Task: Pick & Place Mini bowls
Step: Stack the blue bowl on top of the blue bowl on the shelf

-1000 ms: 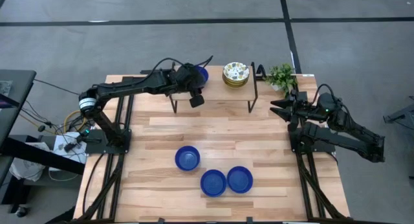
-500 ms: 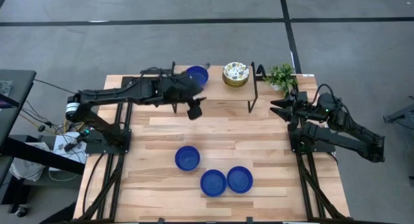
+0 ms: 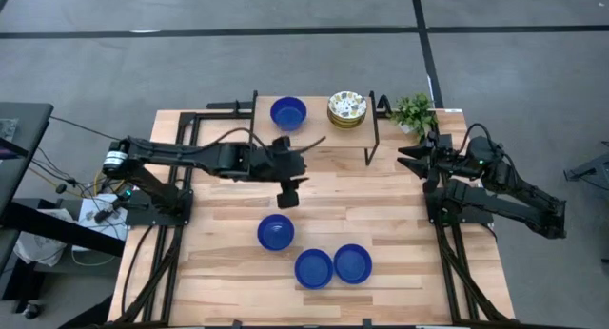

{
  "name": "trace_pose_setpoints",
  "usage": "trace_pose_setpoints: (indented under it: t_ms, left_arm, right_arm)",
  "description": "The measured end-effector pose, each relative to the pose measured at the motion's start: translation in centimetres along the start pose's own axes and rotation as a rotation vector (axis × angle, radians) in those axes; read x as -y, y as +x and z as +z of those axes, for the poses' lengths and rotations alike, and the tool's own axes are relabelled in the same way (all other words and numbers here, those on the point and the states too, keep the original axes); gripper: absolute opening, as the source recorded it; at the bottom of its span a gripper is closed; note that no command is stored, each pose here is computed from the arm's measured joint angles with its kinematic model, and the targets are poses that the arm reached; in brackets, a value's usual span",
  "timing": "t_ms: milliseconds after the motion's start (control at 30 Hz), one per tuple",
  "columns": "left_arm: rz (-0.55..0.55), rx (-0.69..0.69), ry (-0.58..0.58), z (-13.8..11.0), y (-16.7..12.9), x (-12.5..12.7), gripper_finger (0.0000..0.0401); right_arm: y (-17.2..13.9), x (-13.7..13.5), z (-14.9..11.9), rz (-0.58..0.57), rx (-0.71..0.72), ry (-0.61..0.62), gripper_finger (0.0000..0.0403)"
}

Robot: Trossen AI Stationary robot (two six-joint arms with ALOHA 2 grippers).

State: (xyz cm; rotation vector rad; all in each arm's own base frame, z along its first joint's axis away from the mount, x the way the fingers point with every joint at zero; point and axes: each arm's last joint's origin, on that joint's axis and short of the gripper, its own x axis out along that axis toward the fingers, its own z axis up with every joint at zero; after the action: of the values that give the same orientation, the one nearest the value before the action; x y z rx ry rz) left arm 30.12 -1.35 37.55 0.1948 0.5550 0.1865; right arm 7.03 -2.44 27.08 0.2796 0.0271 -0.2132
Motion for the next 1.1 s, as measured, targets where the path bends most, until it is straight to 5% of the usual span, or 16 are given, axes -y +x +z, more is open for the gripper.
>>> trace_pose_setpoints:
  t_ms: [600,1100]
  left_arm:
    - [-0.195,-0.136,-0.082,-1.3,0.0,7.1,0.0143]
    - [-0.252,-0.317,-0.246,-4.0,2.8,14.6,0.0143]
  right_arm:
    - [0.0,0.0,0.0,0.0,0.0,0.0,0.0156]
    - [0.0,0.0,0.0,0.0,-0.001,0.0,0.0153]
